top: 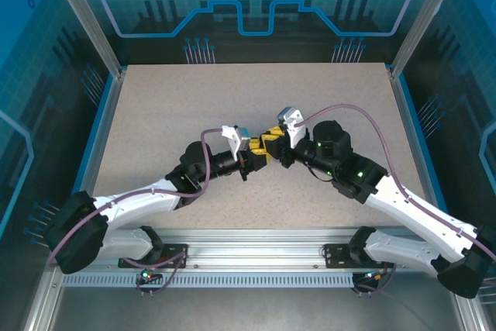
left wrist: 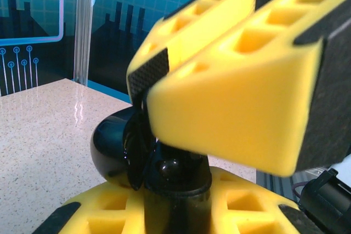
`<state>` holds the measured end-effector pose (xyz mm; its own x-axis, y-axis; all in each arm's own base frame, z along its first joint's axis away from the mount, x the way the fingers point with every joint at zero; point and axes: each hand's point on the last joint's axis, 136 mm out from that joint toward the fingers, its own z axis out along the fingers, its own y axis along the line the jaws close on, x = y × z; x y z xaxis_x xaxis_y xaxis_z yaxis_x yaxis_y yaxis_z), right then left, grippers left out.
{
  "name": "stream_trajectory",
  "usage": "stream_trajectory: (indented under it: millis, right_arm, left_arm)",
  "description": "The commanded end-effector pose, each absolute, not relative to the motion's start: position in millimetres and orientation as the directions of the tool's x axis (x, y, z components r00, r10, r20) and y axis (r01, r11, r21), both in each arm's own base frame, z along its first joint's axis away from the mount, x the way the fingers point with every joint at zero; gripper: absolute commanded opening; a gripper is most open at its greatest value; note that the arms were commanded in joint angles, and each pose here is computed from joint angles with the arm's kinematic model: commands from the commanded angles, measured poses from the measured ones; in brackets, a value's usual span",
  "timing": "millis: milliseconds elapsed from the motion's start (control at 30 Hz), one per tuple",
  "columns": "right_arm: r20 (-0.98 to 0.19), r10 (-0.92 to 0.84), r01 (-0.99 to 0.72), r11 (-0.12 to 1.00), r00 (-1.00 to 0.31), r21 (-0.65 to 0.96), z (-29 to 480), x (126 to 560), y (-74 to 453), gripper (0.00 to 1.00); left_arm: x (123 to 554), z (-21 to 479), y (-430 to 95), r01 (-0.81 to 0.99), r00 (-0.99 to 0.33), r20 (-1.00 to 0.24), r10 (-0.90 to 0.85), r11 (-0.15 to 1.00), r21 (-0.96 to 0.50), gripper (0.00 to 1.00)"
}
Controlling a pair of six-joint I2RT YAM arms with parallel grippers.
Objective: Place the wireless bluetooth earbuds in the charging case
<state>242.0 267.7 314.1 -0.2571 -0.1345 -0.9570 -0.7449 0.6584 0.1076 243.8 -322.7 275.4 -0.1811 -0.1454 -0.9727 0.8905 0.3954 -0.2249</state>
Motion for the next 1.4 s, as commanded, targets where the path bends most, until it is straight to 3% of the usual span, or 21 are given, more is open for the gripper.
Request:
stream_trajectory:
  millis: [0, 300, 667, 1000, 1367]
  right_arm:
    - [-0.959, -0.141, -0.745, 0.66, -0.244, 0.093, 311.2, 240.6, 268.4, 0.22]
    - [-0.953, -0.134, -0.749, 0.651, -0.271, 0.122, 306.6, 237.6, 269.4, 0.23]
    - [-0.956, -0.077, -0.762, 0.624, -0.282, 0.175, 325.9, 236.8, 269.6, 0.35]
    - [-0.953, -0.054, -0.748, 0.634, -0.297, 0.197, 332.5, 239.0, 264.2, 0.38]
    - [-0.957, -0.02, -0.736, 0.643, -0.289, 0.209, 363.7, 229.9, 247.2, 0.53]
  left_arm:
    - [236.5, 292.0, -322.3, 0.907, -0.151, -0.97, -0.189, 0.364, -0.213, 0.01]
    - [237.5, 290.6, -321.5, 0.904, -0.152, -0.97, -0.187, 0.371, -0.214, 0.01]
    - [238.7, 283.9, -322.8, 0.902, -0.16, -0.97, -0.181, 0.372, -0.218, 0.01]
    - [239.0, 281.4, -323.2, 0.902, -0.159, -0.971, -0.178, 0.373, -0.216, 0.0]
    - [240.0, 268.7, -323.7, 0.908, -0.112, -0.984, -0.136, 0.388, -0.157, 0.0]
